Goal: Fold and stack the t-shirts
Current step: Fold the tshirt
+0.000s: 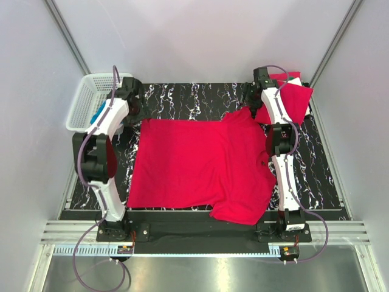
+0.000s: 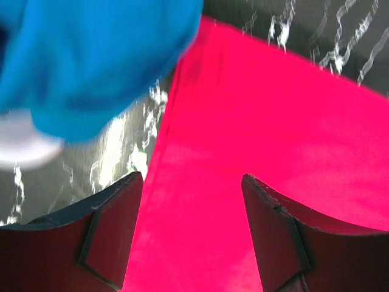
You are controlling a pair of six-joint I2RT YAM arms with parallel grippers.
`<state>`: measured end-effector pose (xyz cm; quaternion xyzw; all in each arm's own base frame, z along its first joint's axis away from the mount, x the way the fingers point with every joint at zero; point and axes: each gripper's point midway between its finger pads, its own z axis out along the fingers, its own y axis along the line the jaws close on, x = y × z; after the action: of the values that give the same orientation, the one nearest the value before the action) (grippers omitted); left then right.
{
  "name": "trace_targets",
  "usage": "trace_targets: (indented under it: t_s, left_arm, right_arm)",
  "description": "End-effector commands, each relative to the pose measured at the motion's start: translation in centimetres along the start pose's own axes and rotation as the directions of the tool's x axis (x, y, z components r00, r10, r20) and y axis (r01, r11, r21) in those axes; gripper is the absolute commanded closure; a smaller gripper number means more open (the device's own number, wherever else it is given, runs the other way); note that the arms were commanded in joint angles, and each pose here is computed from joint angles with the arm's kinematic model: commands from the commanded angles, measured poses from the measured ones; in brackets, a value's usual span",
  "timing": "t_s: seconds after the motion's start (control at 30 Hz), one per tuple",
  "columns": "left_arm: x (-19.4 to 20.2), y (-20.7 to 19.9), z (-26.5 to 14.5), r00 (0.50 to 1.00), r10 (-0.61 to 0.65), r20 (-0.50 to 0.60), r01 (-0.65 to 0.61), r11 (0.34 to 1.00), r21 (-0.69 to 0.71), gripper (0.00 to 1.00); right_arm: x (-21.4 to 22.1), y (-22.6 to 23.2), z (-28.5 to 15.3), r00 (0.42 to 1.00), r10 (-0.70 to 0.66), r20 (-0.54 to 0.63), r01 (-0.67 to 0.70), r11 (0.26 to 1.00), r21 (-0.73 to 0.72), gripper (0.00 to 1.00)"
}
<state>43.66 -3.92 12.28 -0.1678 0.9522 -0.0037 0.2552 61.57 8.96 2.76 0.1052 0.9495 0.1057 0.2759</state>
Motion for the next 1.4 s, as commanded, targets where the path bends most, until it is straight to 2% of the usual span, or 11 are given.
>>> trace_targets:
  t_s: [0.0,0.03,0.17,0.6,0.93,1.37]
  left_arm:
    - [-4.0,-1.2,1.1,0.999,0.007,0.047,-0.007,1.0,0.0,0.29]
    - [-3.2,-1.3,2.3,1.0,0.018,-0.001,-0.018,1.0,-0.006,0.3]
    - [-3.6,-2.0,4.1,1.0,0.015,-0.019,-0.015,1.0,0.002,0.3]
    - [-5.1,-1.9,9.0,0.999,-0.031,-0.026,0.03,0.997,-0.068,0.31]
    - [-6.5,-0.9,10.6,0.994,-0.107,-0.026,0.104,0.99,-0.094,0.33]
    - [-4.3,0.0,12.4,0.983,-0.141,-0.117,0.126,0.984,-0.123,0.34]
  right_arm:
    - [2.1,0.1,1.2,0.998,-0.02,-0.053,0.021,1.0,0.02,0.36]
    - [2.3,0.1,1.3,0.998,-0.024,-0.06,0.025,0.999,0.019,0.36]
    - [2.0,0.1,1.1,0.998,-0.024,-0.052,0.025,1.0,0.019,0.33]
    - [1.0,1.1,-0.4,0.999,-0.019,-0.03,0.018,1.0,-0.016,0.32]
    - [0.9,1.5,-0.8,0.999,-0.019,-0.031,0.018,0.999,-0.026,0.32]
    - [0.2,1.7,-1.7,1.0,-0.023,-0.012,0.022,0.999,-0.034,0.31]
